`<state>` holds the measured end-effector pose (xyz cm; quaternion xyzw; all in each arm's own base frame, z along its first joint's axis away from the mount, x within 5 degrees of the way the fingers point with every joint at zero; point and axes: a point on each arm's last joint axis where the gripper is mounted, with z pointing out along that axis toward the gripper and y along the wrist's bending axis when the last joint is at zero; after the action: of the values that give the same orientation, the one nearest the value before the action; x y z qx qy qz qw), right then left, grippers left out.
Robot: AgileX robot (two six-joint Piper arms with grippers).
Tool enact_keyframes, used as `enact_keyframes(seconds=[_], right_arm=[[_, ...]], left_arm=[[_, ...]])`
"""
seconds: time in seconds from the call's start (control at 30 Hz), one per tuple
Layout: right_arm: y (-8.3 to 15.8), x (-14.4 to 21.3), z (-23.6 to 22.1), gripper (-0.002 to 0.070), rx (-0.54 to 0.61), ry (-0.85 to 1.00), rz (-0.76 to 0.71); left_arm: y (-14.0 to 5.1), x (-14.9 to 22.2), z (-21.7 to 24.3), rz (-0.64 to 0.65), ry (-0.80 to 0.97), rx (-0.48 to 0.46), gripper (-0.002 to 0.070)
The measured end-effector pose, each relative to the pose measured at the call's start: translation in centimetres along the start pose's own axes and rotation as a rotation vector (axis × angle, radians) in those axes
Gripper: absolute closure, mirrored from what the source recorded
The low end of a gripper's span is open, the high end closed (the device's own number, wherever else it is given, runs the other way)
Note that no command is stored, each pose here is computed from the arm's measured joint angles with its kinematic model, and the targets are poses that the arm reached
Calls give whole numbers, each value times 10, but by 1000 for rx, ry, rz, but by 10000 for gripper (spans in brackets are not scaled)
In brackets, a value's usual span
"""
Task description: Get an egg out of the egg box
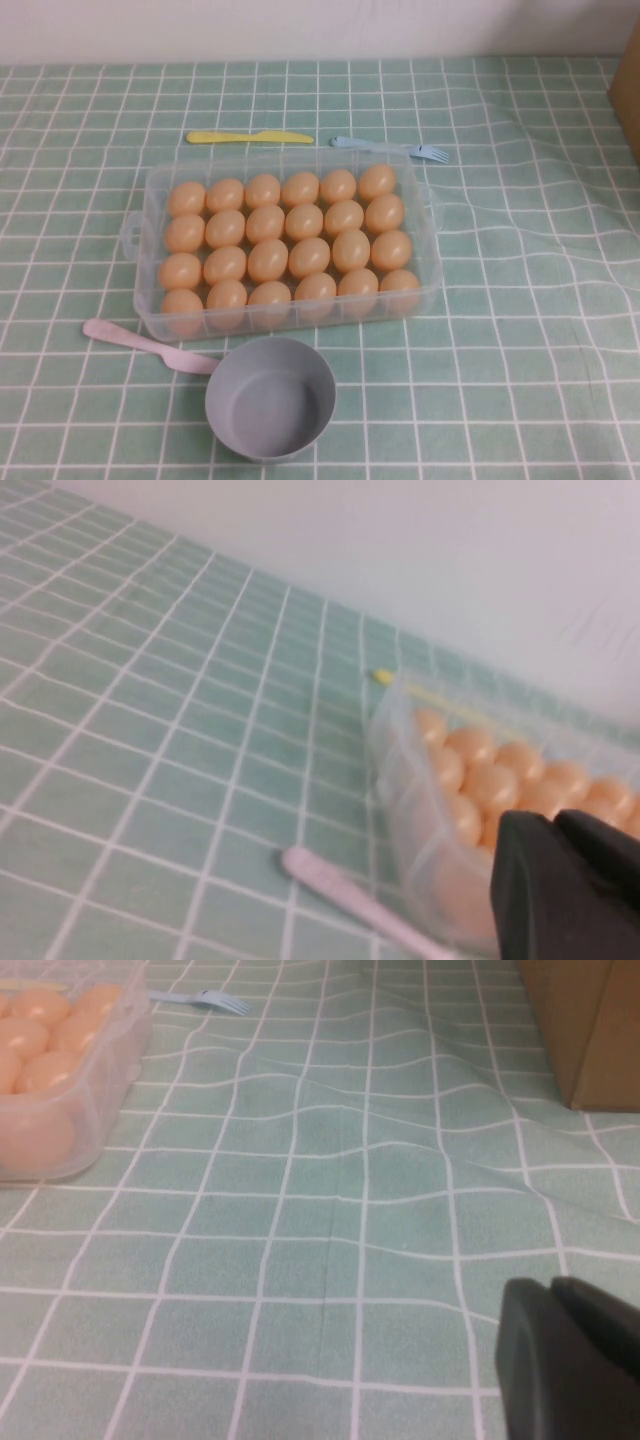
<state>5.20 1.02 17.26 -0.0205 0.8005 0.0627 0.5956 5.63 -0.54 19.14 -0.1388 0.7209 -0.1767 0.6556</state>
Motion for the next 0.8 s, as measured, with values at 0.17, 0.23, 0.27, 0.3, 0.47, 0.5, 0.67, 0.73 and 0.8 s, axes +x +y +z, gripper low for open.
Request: enact_keyframes(seconds=[0.17, 0.23, 0.27, 0.3, 0.47, 0.5, 0.67, 0.73, 0.8], right_arm=[[0, 0, 0, 694, 0, 0, 0], [0, 0, 0, 694, 0, 0, 0], [0, 0, 0, 694, 0, 0, 0], [0, 0, 0, 694, 0, 0, 0], [0, 0, 0, 694, 0, 0, 0], [0, 0, 0, 694, 0, 0, 0], [0, 0, 0, 694, 0, 0, 0], [0, 0, 0, 694, 0, 0, 0], [0, 0, 0, 694, 0, 0, 0]], left_arm=[[-1, -4, 0, -78, -40, 15, 679], [-1, -4, 0, -83, -40, 16, 678], [-1, -4, 0, -81, -40, 16, 678], [-1, -4, 0, -79, -38, 15, 678], [-1, -4, 0, -67, -39, 14, 678], [-1, -4, 0, -69, -39, 14, 678], [-15, -23, -4, -84, 41, 22, 678], [-24, -36, -1, -72, 128, 6, 678], [-32, -46, 3, -28, 242, -14, 678]])
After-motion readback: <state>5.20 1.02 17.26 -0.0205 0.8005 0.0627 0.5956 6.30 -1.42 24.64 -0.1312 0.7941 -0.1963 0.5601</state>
